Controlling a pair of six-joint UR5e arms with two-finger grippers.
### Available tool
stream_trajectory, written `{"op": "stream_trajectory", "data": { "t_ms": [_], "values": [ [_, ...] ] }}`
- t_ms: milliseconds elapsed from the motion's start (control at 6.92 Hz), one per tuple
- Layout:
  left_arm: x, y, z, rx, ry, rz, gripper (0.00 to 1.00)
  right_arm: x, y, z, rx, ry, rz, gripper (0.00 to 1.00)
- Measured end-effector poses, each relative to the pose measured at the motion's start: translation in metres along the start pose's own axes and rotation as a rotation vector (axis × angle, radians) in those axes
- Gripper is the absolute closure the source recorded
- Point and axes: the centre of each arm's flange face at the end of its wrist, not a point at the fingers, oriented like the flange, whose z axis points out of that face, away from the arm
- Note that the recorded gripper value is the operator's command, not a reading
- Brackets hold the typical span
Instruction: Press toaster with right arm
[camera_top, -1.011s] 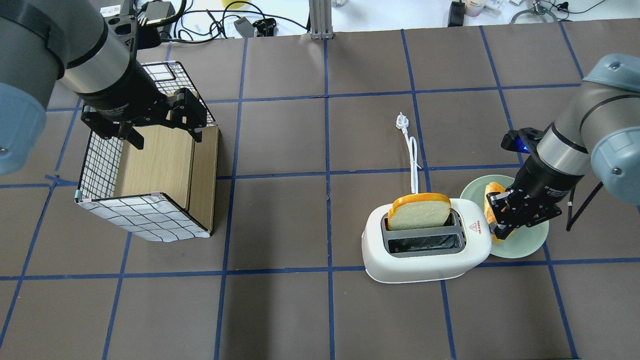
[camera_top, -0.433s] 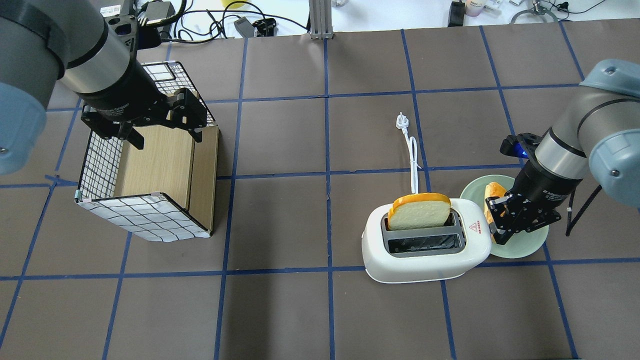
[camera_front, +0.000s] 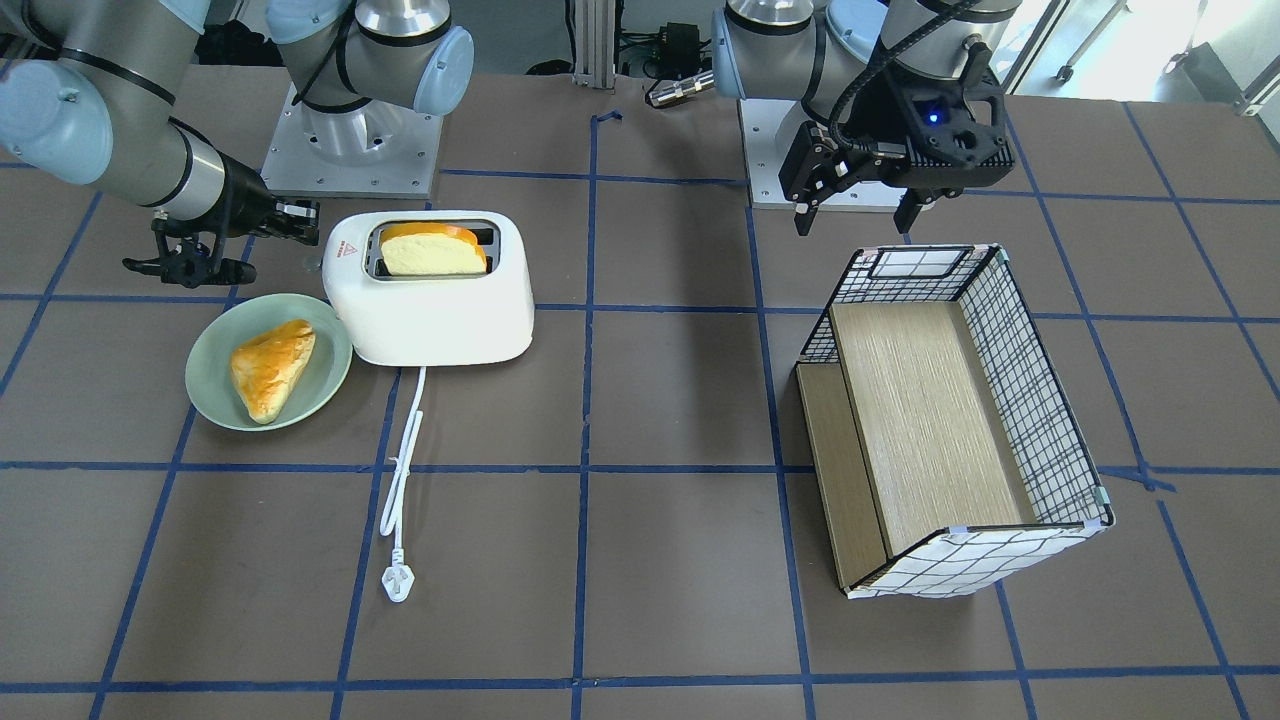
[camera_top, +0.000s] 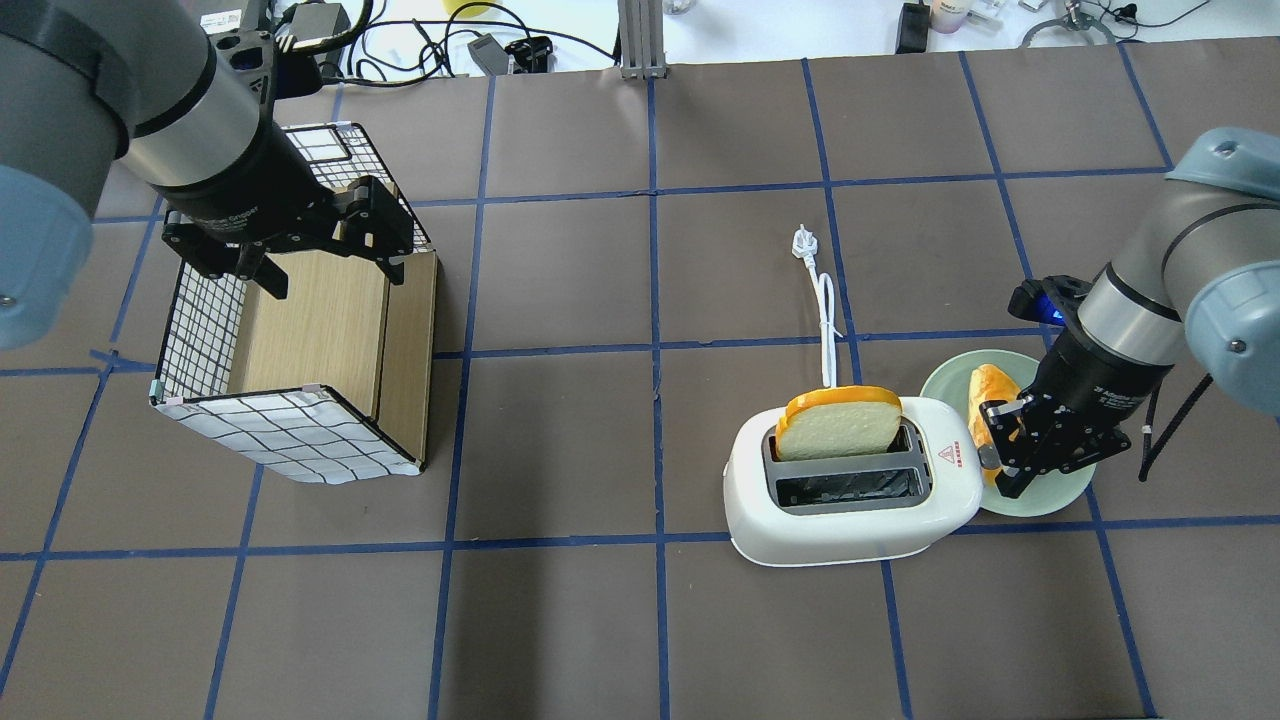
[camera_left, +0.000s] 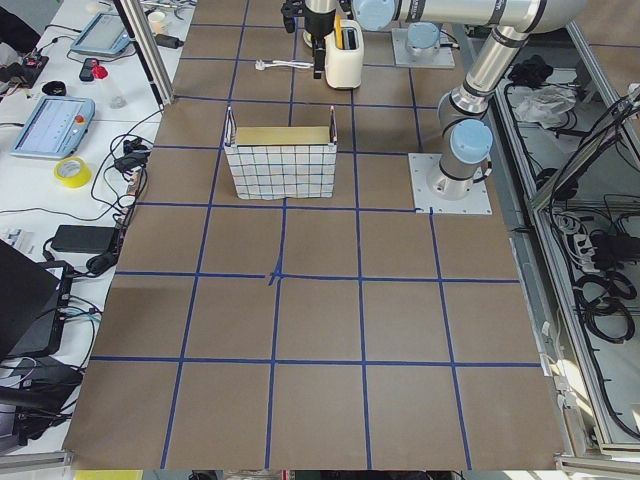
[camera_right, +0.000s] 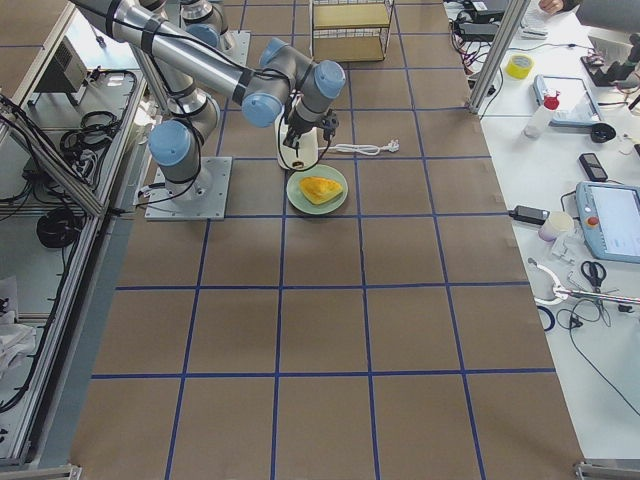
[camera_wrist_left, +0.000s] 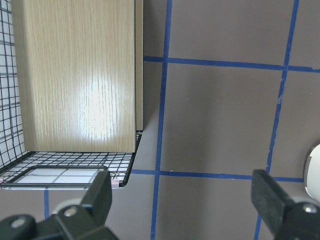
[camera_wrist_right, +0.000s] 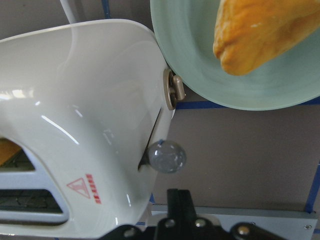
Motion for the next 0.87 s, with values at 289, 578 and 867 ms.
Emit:
{"op": "stream_trajectory", "data": {
  "t_ms": [289,578,867],
  "values": [
    [0.000,0.000,0.000,0.000,0.000,0.000,0.00,0.008,0.000,0.005,-0.009,-0.023,0.024,1.00],
    [0.000,0.000,0.000,0.000,0.000,0.000,0.00,0.010,-0.006,0.011,-0.023,-0.035,0.030,1.00],
    [0.000,0.000,0.000,0.000,0.000,0.000,0.00,0.011,-0.010,0.015,-0.030,-0.038,0.031,1.00]
  ]
}}
